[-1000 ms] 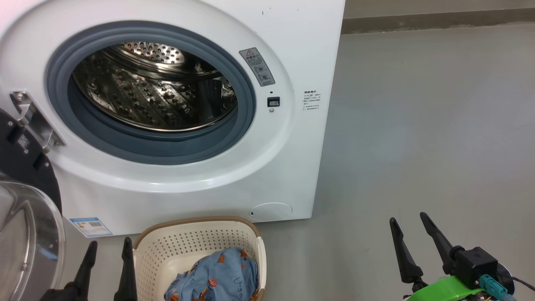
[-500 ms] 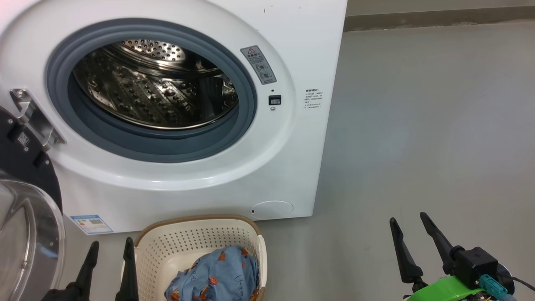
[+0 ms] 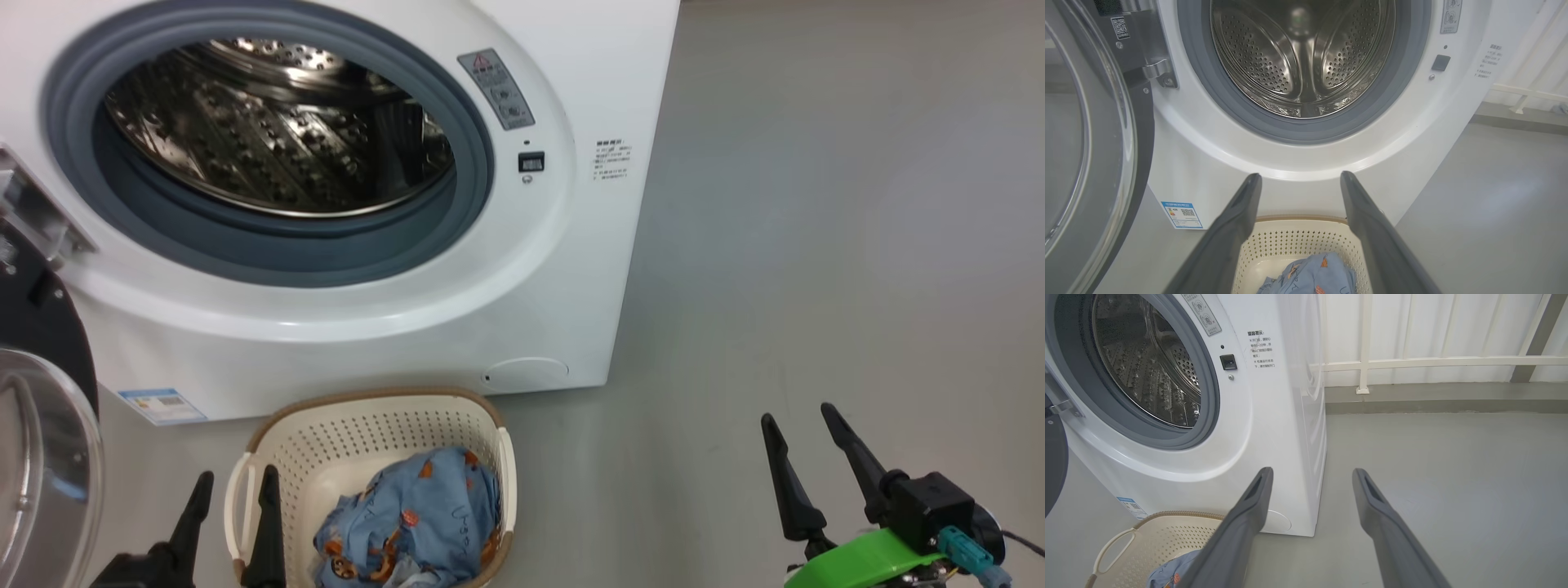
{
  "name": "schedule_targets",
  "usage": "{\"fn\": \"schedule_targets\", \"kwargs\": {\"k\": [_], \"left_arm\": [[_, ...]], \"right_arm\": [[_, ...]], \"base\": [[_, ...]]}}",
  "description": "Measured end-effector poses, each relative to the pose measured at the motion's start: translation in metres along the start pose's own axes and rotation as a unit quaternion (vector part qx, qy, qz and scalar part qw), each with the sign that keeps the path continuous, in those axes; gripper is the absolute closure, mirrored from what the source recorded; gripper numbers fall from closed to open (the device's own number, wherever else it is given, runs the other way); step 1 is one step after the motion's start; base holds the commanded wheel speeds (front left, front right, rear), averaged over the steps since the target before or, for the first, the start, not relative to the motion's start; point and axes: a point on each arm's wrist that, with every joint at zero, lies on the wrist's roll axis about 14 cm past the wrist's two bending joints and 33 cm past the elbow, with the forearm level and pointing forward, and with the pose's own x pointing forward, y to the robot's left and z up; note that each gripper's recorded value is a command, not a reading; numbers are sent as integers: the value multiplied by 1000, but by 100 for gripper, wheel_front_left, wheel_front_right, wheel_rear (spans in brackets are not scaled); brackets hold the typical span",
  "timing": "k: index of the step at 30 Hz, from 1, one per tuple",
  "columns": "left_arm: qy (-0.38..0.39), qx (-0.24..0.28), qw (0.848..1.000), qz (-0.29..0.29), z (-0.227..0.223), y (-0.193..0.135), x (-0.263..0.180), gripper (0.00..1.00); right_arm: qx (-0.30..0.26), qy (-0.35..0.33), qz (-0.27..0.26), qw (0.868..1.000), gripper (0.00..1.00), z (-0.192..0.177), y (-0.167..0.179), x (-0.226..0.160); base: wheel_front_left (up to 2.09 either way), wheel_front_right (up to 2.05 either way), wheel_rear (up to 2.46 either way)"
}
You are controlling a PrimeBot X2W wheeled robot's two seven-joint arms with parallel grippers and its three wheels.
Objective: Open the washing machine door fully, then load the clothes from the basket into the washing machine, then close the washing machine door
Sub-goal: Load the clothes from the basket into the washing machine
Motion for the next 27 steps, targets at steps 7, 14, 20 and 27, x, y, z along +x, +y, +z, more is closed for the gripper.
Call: {"fn": "schedule_targets", "kwargs": {"k": [7, 14, 20, 27], "left_arm": [[26, -7, 999, -18, -17, -8, 18, 0], [53, -16, 998, -39, -36, -18, 40, 0], [90, -18, 994, -63, -64, -29, 60, 0], [134, -24, 987, -82, -99, -35, 80, 0]], "right_arm": [[2, 15, -3, 1000, 0, -12, -3, 12], [3, 28, -6, 1000, 0, -24, -7, 26], [7, 42, -12, 999, 0, -39, -13, 39], [7, 67, -21, 998, 0, -62, -22, 47]], "base": [[0, 0, 0], [0, 0, 0], [0, 0, 0], [0, 0, 0]]}}
